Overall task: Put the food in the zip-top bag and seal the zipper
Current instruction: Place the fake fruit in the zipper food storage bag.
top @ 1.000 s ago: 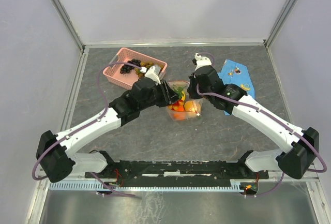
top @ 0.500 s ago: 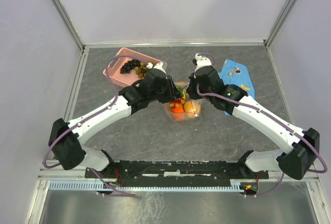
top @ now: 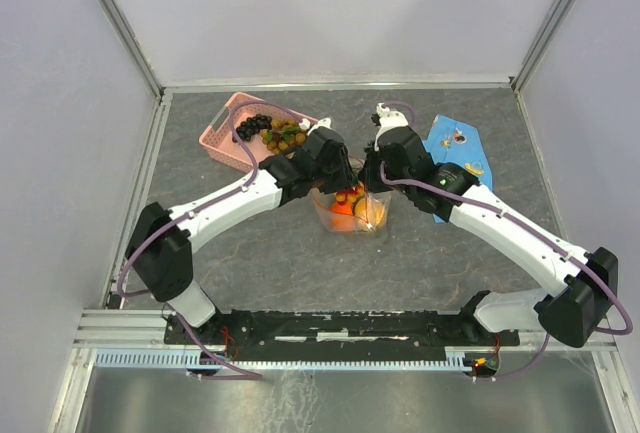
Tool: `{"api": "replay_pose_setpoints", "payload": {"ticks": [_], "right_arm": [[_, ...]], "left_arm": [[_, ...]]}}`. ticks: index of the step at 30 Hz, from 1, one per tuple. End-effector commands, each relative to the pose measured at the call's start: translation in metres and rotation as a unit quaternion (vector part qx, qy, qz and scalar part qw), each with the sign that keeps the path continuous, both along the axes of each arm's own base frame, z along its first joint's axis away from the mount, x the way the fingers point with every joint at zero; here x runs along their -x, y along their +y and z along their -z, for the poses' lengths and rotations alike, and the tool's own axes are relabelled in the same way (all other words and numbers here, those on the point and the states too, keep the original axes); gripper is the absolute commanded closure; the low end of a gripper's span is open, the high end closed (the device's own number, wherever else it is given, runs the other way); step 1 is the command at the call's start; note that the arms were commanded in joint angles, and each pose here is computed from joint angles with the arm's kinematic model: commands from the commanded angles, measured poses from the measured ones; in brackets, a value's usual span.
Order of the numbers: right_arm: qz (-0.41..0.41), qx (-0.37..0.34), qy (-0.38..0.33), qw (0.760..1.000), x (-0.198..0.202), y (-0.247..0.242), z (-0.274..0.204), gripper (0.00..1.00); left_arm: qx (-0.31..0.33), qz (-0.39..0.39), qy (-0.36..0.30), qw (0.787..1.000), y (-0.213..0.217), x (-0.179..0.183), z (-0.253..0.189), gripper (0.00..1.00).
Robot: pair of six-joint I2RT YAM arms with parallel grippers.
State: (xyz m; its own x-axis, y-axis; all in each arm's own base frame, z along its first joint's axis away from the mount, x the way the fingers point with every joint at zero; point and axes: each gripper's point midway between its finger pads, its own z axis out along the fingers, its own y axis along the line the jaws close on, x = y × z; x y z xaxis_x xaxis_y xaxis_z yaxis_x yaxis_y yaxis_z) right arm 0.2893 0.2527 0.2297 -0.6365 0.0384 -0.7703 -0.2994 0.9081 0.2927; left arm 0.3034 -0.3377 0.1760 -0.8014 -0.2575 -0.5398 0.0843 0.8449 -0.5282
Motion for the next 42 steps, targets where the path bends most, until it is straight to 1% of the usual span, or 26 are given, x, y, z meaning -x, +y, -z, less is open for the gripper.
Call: {"api": "replay_pose_setpoints", "payload": {"ticks": [1,2,5,9,12,15,17,18,23,29,33,37,42], "right_arm": [[0.000,-0.033,-0.023,0.999,-0.003,0.004,-0.022,0.98],[0.000,-0.032,-0.023,0.999,-0.003,0.004,-0.021,0.98],[0.000,-0.031,-0.021,0.999,-0.003,0.004,-0.020,0.98],[0.004,-0.027,-0.023,0.999,-0.004,0.002,-0.020,0.98],[0.008,-0.022,-0.027,0.999,-0.005,0.000,-0.021,0.98],[0.015,-0.015,-0.033,0.999,-0.006,-0.005,-0.023,0.98],[0.020,-0.012,-0.036,0.999,-0.007,-0.007,-0.023,0.98],[0.021,-0.010,-0.036,0.999,-0.007,-0.008,-0.022,0.98],[0.022,-0.008,-0.036,0.999,-0.007,-0.009,-0.021,0.98],[0.024,-0.004,-0.034,0.999,-0.007,-0.010,-0.017,0.98],[0.023,-0.001,-0.032,0.999,-0.007,-0.010,-0.015,0.98],[0.025,0.000,-0.032,0.999,-0.007,-0.011,-0.015,0.98],[0.025,0.001,-0.031,0.999,-0.007,-0.011,-0.015,0.98]], "left_arm": [[0.023,-0.026,-0.028,0.999,-0.011,-0.018,-0.010,0.86],[0.025,-0.025,-0.030,0.999,-0.014,-0.020,-0.008,0.84],[0.040,-0.006,-0.034,0.999,-0.027,-0.021,-0.008,0.76],[0.043,0.012,-0.040,0.998,-0.037,-0.020,-0.010,0.61],[0.043,0.019,-0.042,0.998,-0.036,-0.017,-0.012,0.51],[0.038,0.023,-0.042,0.998,-0.032,-0.013,-0.014,0.44],[0.033,0.026,-0.044,0.998,-0.027,-0.009,-0.017,0.37],[0.033,0.028,-0.045,0.998,-0.025,-0.007,-0.020,0.35],[0.025,0.036,-0.055,0.998,-0.010,0.005,-0.037,0.33],[0.002,0.034,-0.084,0.996,0.021,0.019,-0.071,0.33],[-0.032,0.017,-0.099,0.994,0.049,0.027,-0.084,0.33],[-0.079,-0.015,-0.119,0.990,0.082,0.028,-0.088,0.33],[-0.134,-0.045,-0.132,0.981,0.109,0.025,-0.079,0.32]]}}
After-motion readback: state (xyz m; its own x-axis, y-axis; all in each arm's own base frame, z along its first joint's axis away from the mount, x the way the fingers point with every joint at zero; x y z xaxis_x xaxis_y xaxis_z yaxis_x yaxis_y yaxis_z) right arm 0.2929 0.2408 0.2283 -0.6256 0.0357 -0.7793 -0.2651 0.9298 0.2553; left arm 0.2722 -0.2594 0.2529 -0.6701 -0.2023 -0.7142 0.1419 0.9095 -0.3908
